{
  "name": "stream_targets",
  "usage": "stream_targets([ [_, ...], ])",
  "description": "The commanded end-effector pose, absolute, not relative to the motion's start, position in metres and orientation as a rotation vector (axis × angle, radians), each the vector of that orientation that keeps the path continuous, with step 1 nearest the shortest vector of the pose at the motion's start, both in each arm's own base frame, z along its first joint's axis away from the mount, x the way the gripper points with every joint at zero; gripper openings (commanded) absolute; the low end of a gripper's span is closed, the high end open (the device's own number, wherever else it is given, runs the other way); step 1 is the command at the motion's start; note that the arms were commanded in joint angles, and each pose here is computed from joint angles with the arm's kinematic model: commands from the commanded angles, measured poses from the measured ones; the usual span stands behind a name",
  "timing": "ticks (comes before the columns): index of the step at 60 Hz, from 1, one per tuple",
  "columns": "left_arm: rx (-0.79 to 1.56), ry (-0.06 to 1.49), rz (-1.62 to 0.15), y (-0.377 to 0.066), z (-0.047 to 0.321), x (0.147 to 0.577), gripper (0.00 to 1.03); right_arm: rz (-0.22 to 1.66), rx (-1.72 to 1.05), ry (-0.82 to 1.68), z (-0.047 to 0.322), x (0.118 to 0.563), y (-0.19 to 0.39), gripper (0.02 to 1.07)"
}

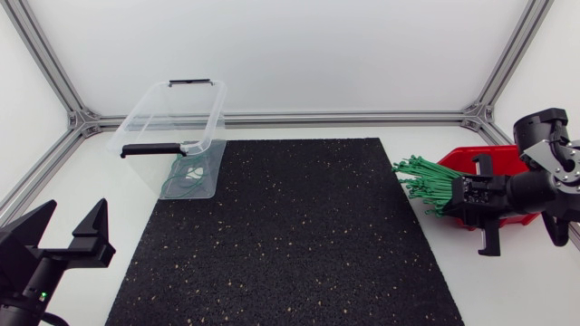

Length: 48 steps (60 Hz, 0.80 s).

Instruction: Take a green cable tie from the red box, thread the tail through the head to close it, then place it in the transparent bin on the left.

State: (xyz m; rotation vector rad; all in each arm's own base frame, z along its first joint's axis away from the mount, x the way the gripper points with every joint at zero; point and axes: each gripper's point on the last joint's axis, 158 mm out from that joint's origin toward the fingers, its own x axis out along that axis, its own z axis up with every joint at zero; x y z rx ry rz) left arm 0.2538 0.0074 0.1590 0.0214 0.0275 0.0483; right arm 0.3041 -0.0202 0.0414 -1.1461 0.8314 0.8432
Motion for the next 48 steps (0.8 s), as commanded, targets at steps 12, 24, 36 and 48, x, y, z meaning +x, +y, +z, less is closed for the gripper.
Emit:
stream_targets([
  [12, 0.007, 0.075, 0.05, 0.008, 0.137, 0.255, 0.99, 0.863, -1.177, 0.828, 0.037, 0.3, -0.019, 0.09],
  [24, 0.009, 0.076, 0.049, 0.007, 0.137, 0.255, 0.99, 0.86, -1.184, 0.831, 0.044, 0.299, -0.02, 0.08],
  [36, 0.007, 0.075, 0.047, 0.007, 0.137, 0.255, 0.99, 0.852, -1.19, 0.819, 0.053, 0.296, -0.019, 0.08],
  [48, 0.007, 0.075, 0.047, 0.007, 0.137, 0.255, 0.99, 0.845, -1.196, 0.811, 0.064, 0.292, -0.018, 0.08],
])
